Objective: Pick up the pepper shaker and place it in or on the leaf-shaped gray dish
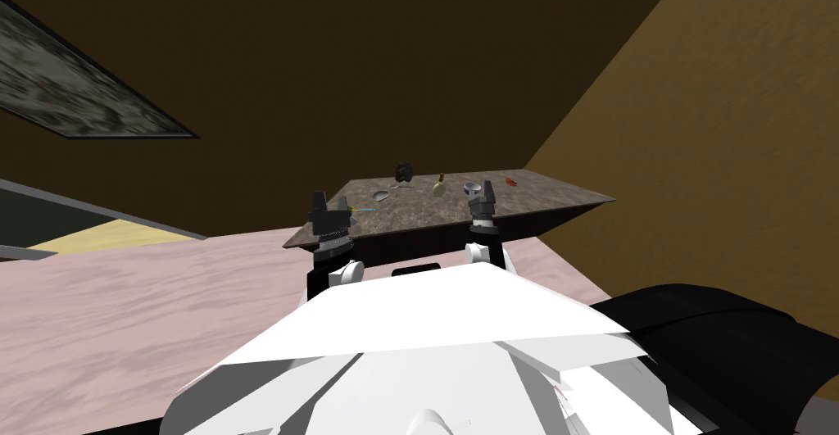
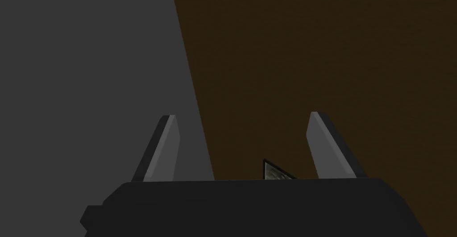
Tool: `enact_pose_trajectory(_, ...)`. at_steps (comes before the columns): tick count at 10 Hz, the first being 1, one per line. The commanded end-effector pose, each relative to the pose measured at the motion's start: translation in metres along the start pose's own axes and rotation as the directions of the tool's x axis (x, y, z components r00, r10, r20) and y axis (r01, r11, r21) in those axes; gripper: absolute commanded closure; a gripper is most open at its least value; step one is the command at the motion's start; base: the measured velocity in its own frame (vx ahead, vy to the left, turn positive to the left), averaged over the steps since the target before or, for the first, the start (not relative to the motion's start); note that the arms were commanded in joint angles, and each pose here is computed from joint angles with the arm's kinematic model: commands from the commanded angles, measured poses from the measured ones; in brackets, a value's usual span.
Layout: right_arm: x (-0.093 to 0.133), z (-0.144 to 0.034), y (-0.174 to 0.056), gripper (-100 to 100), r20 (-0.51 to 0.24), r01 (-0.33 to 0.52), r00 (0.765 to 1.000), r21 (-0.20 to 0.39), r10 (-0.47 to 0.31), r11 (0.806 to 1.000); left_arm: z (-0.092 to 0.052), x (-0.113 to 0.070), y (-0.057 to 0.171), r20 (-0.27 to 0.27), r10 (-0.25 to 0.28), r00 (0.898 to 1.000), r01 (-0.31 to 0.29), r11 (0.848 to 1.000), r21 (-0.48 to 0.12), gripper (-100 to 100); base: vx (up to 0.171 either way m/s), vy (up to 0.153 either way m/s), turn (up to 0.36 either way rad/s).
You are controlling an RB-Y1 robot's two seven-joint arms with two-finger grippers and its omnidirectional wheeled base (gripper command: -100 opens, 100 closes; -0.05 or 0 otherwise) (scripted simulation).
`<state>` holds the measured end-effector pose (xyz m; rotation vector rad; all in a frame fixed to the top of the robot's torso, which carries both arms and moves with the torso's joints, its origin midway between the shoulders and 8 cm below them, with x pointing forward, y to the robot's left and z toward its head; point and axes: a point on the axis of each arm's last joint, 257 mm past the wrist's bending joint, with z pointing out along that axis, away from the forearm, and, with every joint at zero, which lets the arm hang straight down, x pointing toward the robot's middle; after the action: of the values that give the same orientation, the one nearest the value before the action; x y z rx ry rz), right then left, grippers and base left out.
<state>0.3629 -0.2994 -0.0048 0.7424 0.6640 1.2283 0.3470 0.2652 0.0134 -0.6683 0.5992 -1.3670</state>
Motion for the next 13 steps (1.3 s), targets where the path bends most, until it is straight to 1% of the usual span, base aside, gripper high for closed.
enact_pose_trajectory(1, 0.000, 0.000, 0.000, 0, 0.000, 0.000, 1.000, 0.000, 0.000, 1.000, -0.003, 0.003, 0.008, -0.037, 0.032, 0.999, -0.033, 0.999, -0.022, -100, -0.012, 0.008, -0.018)
enact_pose_trajectory(2, 0.000, 0.000, 0.000, 0, 0.000, 0.000, 1.000, 0.000, 0.000, 1.000, -0.005, 0.003, 0.013, -0.055, 0.050, 0.997, -0.052, 0.998, -0.035, -100, -0.026, 0.015, -0.022)
enact_pose_trajectory(3, 0.000, 0.000, 0.000, 0, 0.000, 0.000, 1.000, 0.000, 0.000, 1.000, -0.011, 0.003, 0.027, -0.092, 0.092, 0.991, -0.099, 0.993, -0.067, -100, -0.041, 0.019, -0.035)
enact_pose_trajectory(4, 0.000, 0.000, 0.000, 0, 0.000, 0.000, 1.000, 0.000, 0.000, 1.000, -0.015, 0.003, 0.035, -0.112, 0.116, 0.987, -0.126, 0.988, -0.086, -100, -0.046, 0.026, -0.040)
enact_pose_trajectory(5, 0.000, 0.000, 0.000, 0, 0.000, 0.000, 1.000, 0.000, 0.000, 1.000, -0.024, 0.000, 0.052, -0.152, 0.166, 0.974, -0.186, 0.975, -0.126, -100, -0.065, 0.044, -0.052)
enact_pose_trajectory(7, 0.000, 0.000, 0.000, 0, 0.000, 0.000, 1.000, 0.000, 0.000, 1.000, -0.035, -0.006, 0.071, -0.195, 0.217, 0.956, -0.251, 0.953, -0.167, -100, -0.063, 0.042, -0.046)
enact_pose_trajectory(9, 0.000, 0.000, 0.000, 0, 0.000, 0.000, 1.000, 0.000, 0.000, 1.000, -0.048, -0.013, 0.090, -0.240, 0.268, 0.933, -0.319, 0.925, -0.208, -100, -0.055, 0.045, -0.045)
enact_pose_trajectory(10, 0.000, 0.000, 0.000, 0, 0.000, 0.000, 1.000, 0.000, 0.000, 1.000, -0.061, -0.023, 0.109, -0.289, 0.316, 0.904, -0.388, 0.889, -0.244, -100, -0.071, 0.050, -0.073)
enact_pose_trajectory(12, 0.000, 0.000, 0.000, 0, 0.000, 0.000, 1.000, 0.000, 0.000, 1.000, -0.075, -0.033, 0.128, -0.340, 0.360, 0.869, -0.458, 0.846, -0.273, -100, -0.067, 0.053, -0.044)
enact_pose_trajectory(13, 0.000, 0.000, 0.000, 0, 0.000, 0.000, 1.000, 0.000, 0.000, 1.000, -0.082, -0.038, 0.137, -0.367, 0.381, 0.849, -0.492, 0.823, -0.285, -100, -0.043, 0.052, -0.043)
